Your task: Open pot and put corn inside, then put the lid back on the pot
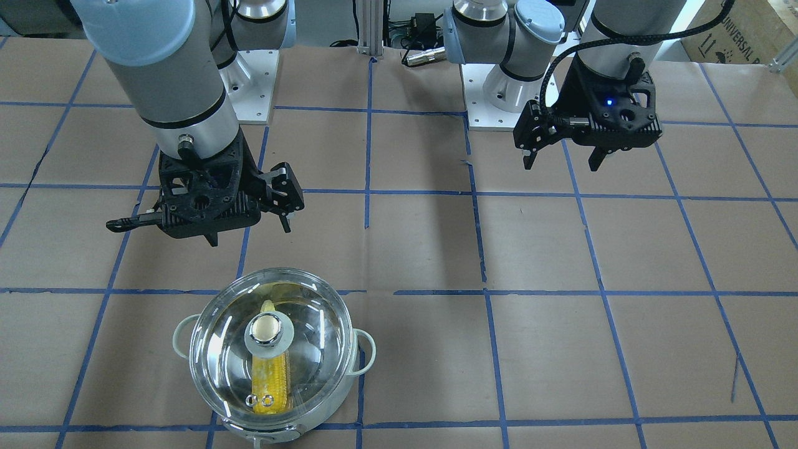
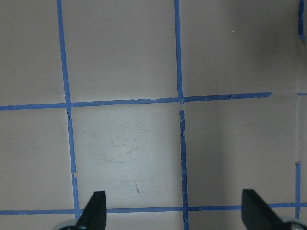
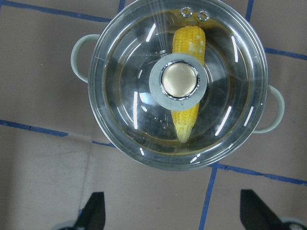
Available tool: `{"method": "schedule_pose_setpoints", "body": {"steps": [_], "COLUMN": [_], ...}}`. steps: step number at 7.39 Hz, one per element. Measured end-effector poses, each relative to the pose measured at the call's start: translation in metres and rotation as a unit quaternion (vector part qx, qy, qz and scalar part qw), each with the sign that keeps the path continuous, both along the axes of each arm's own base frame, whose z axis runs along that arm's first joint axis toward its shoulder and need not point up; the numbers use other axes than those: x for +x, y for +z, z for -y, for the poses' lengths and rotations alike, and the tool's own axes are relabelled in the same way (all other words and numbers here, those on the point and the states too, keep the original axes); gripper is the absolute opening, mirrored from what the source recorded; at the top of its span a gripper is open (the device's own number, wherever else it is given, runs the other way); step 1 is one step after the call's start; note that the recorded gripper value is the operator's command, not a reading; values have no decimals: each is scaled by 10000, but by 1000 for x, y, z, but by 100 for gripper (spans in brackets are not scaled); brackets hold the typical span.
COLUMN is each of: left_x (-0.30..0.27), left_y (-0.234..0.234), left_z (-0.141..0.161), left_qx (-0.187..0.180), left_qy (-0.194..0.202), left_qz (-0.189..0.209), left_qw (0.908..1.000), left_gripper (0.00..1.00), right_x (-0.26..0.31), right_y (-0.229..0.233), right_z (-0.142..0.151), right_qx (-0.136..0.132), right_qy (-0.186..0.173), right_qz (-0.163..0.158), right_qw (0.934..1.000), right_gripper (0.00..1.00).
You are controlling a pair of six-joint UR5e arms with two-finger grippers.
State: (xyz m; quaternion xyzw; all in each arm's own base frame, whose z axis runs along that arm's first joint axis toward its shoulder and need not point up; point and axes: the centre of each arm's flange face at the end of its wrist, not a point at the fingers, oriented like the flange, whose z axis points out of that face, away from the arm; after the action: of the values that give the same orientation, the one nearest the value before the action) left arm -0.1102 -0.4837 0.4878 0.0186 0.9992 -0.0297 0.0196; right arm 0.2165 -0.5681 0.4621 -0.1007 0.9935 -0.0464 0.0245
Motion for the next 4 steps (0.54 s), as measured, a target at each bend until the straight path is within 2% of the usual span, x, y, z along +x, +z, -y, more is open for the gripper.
{"method": "schedule_pose_setpoints", "body": {"steps": [2,4], "left_x": [0,0], "left_y": [0,-1], "left_z": [1,0], "left_qx": [4,7], "left_qy": [-2,-1], "left_qz": [-5,-9], "left_qw": [10000,10000], "left_gripper": [100,100], "right_x": [-17,-32], "right_y": [-7,-2], "right_z": [-27,-39], "right_qx": [79,55], "right_qy": [-88,-175], "right_qz": [-21,-18], "right_qw": [9999,9998], "right_gripper": [100,100]}}
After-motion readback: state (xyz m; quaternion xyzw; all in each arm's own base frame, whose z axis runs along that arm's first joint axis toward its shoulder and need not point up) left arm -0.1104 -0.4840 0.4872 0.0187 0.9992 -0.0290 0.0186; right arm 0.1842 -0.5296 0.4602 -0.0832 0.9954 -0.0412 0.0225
